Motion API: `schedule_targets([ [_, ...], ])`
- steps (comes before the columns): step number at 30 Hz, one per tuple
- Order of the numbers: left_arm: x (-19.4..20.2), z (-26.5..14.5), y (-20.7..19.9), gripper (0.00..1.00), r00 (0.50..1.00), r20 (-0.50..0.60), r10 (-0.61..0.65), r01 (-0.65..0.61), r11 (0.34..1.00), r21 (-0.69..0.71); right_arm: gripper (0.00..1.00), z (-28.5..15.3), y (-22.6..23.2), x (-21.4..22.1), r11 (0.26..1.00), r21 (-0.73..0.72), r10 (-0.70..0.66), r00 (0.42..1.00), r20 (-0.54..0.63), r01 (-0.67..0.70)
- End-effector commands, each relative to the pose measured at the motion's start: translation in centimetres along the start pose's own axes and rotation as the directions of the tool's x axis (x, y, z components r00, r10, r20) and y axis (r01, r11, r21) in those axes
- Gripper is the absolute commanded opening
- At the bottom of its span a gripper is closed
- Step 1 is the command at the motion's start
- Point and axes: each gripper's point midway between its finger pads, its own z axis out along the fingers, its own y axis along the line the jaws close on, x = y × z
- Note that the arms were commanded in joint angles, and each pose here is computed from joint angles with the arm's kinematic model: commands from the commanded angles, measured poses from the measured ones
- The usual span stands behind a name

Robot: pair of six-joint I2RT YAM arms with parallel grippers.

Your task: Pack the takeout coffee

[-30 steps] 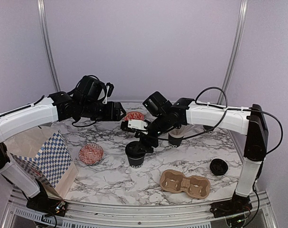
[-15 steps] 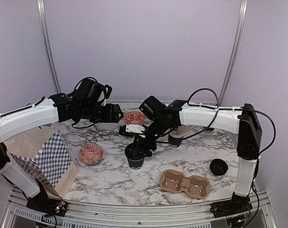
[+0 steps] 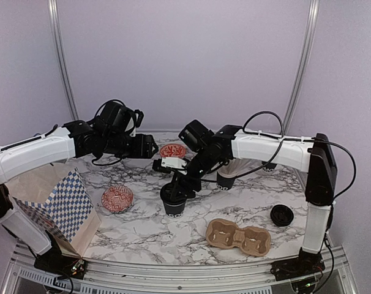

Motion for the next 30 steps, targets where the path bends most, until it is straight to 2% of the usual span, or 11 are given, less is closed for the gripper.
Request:
schedule_targets([
  [1, -0.7, -1.3, 0.8, 0.79, 1.0, 0.025, 0.015, -0.015, 1.0, -0.015, 0.68, -5.6, 0.4, -4.9, 0.997, 0.047, -0.059, 0.99, 0.127, 0.053],
  [6, -1.8, -2.0, 0.9, 0.79, 0.998, 0.049, 0.028, -0.027, 0.999, -0.018, 0.68, -12.7, -2.4, -8.2, 0.984, 0.174, -0.082, 0.966, 0.244, 0.04],
  [10, -2.3, -2.2, 0.5, 0.79, 0.998, 0.054, 0.039, -0.039, 0.999, -0.002, 0.68, -21.3, -6.7, -10.1, 0.949, 0.31, -0.074, 0.919, 0.387, -0.054],
  [12, -2.3, -2.0, 0.2, 0.79, 0.998, 0.047, 0.04, -0.04, 0.999, 0.008, 0.68, -26.2, -9.0, -10.3, 0.919, 0.378, -0.079, 0.883, 0.462, -0.115],
  [15, -2.0, -1.4, -0.2, 0.79, 0.999, 0.025, 0.041, -0.041, 0.999, 0.031, 0.7, -33.0, -12.8, -9.0, 0.823, 0.521, -0.097, 0.848, 0.521, -0.226],
  [19, -1.4, -0.9, -0.8, 0.79, 0.999, -0.003, 0.042, -0.041, 0.997, 0.064, 0.7, -38.6, -17.1, -5.0, 0.604, 0.71, -0.064, 0.866, 0.495, -0.362],
  [21, -1.3, -1.0, -0.8, 0.79, 0.999, -0.004, 0.045, -0.044, 0.997, 0.066, 0.7, -40.0, -18.3, -2.3, 0.526, 0.75, -0.017, 0.877, 0.481, -0.401],
  [26, -0.9, -1.0, -0.4, 0.79, 0.998, -0.006, 0.069, -0.069, 0.996, 0.051, 0.71, -39.9, -19.3, 6.6, 0.42, 0.75, 0.165, 0.855, 0.491, -0.511],
  [30, -0.8, -0.6, -0.4, 0.79, 0.996, -0.014, 0.085, -0.084, 0.995, 0.05, 0.7, -38.8, -18.2, 12.7, 0.344, 0.746, 0.286, 0.821, 0.494, -0.57],
])
